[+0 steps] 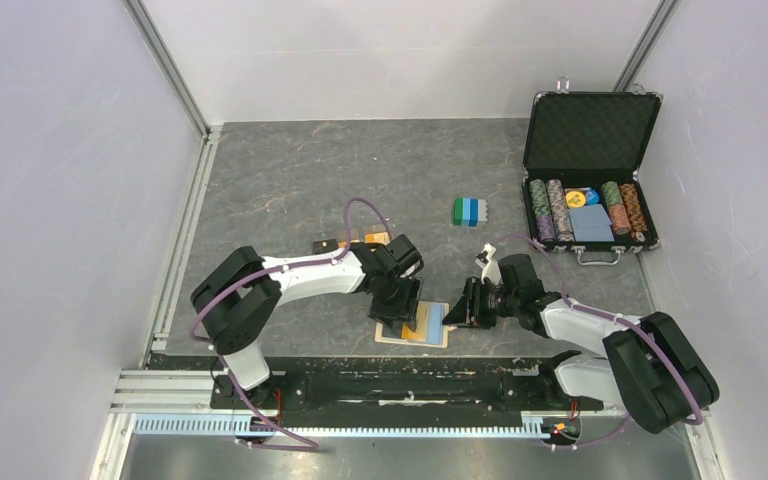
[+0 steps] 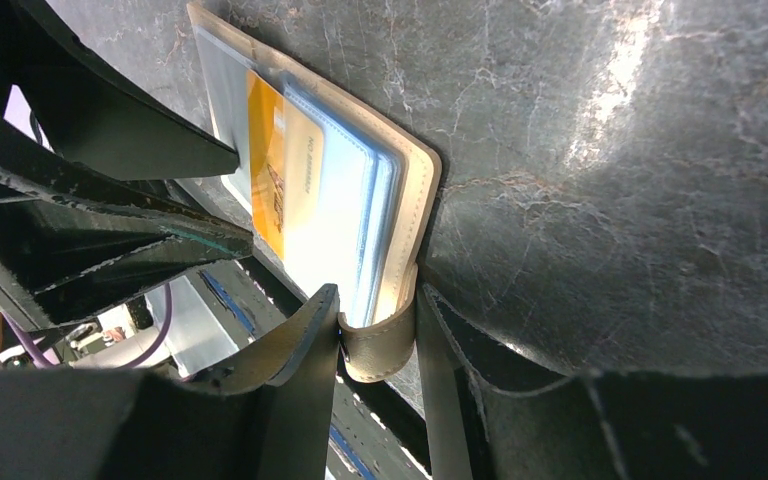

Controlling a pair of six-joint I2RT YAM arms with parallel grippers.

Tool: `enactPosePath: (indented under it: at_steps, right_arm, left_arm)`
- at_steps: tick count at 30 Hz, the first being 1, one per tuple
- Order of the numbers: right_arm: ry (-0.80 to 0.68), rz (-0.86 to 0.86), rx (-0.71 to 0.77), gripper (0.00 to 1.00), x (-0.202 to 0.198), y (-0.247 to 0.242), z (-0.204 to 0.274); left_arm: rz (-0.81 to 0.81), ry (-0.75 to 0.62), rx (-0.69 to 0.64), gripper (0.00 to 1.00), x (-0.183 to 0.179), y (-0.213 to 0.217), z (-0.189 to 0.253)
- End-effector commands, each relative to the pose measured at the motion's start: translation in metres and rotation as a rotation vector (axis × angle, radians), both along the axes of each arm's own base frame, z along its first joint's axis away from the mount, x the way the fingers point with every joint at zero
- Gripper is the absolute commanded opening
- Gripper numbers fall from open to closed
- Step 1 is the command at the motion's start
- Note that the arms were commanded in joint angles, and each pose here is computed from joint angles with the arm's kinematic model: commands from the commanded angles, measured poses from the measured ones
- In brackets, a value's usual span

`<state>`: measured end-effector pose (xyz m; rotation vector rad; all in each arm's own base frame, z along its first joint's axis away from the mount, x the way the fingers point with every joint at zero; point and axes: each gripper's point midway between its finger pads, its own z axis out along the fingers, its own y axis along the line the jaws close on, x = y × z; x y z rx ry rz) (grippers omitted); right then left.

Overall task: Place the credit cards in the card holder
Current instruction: Insert the credit card into the card holder.

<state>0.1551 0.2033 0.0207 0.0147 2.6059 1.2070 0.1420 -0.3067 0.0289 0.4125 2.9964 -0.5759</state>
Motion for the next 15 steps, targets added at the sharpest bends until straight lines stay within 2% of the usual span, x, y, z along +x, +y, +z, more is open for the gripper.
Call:
enactPosePath:
  at_steps: [1,6,15]
  right_arm:
    - [-0.005,0.003,-0.044,0.37,0.001,-0.005,-0.007]
    - [-0.006,0.003,-0.042,0.37,0.002,-0.004,-0.006]
    - [-0.009,0.004,-0.04,0.37,0.002,-0.004,-0.005]
  left_arm:
    - [-0.057,-0.04,0.027,0.61,0.01,-0.004,-0.005]
    - [-0.082,-0.032,-0.028,0.56,0.012,-0.021,-0.001]
    - [-0.164,-0.011,-0.175,0.54,0.005,-0.067,0.015]
